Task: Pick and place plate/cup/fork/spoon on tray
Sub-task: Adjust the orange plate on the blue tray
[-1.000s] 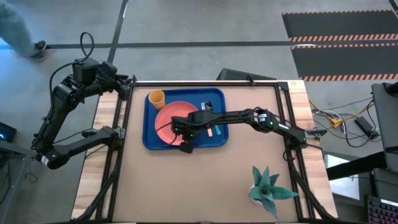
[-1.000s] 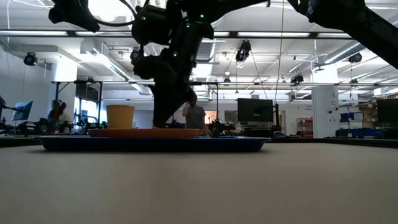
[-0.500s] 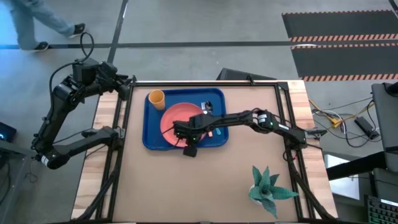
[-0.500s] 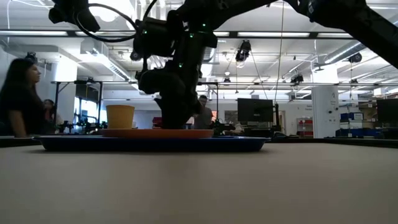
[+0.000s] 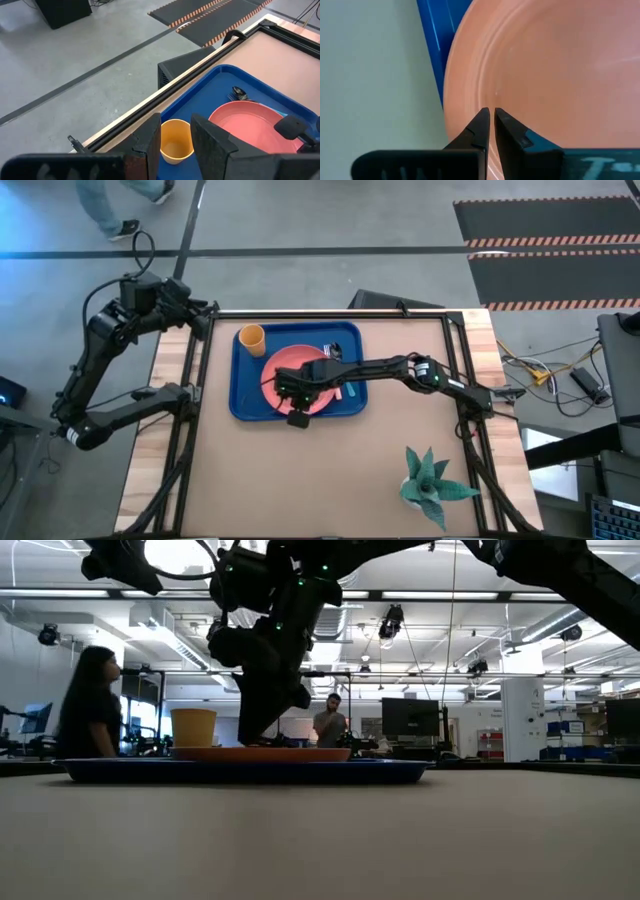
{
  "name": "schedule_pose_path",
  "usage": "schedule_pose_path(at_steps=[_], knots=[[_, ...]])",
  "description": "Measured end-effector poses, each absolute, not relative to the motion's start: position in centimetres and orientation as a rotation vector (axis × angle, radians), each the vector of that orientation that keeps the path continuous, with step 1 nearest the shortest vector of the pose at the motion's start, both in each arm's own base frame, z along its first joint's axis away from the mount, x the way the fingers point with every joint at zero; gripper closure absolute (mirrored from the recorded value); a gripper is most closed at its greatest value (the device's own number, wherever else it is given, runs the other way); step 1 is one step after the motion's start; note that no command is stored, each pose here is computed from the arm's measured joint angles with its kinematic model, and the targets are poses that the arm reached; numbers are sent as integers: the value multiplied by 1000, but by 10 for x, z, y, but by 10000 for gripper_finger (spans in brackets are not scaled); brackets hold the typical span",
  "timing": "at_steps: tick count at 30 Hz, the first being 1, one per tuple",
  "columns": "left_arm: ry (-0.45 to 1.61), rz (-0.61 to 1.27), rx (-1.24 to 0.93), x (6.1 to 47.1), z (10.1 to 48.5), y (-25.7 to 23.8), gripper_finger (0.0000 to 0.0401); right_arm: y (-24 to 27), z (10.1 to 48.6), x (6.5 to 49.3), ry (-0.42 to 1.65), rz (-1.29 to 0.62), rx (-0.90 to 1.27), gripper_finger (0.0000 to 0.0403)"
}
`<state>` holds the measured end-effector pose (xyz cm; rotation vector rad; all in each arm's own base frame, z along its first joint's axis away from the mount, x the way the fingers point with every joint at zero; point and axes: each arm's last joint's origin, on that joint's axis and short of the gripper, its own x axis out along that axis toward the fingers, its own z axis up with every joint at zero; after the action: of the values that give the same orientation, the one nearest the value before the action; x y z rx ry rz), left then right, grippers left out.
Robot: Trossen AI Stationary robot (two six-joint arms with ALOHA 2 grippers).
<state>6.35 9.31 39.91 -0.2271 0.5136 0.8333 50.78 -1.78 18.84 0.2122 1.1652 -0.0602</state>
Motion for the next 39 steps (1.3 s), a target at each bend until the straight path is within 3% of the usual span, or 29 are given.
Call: schedule_pose_path(at_steps=[14, 25, 29, 33, 39], knots=[[518, 832, -224, 64, 399, 94, 313, -26, 182, 519, 1027, -56, 210, 394], [526, 826, -227, 64, 398, 93, 313, -34, 190, 516, 1045, -69, 188, 394], [555, 731, -249, 66, 394, 90, 330, -39, 227, 505, 1029, -122, 142, 394], [582, 630, -269, 73, 383, 88, 388, -40, 277, 487, 957, -188, 89, 394], [634, 509, -348, 89, 356, 81, 400, -40, 356, 448, 790, -310, 33, 394]])
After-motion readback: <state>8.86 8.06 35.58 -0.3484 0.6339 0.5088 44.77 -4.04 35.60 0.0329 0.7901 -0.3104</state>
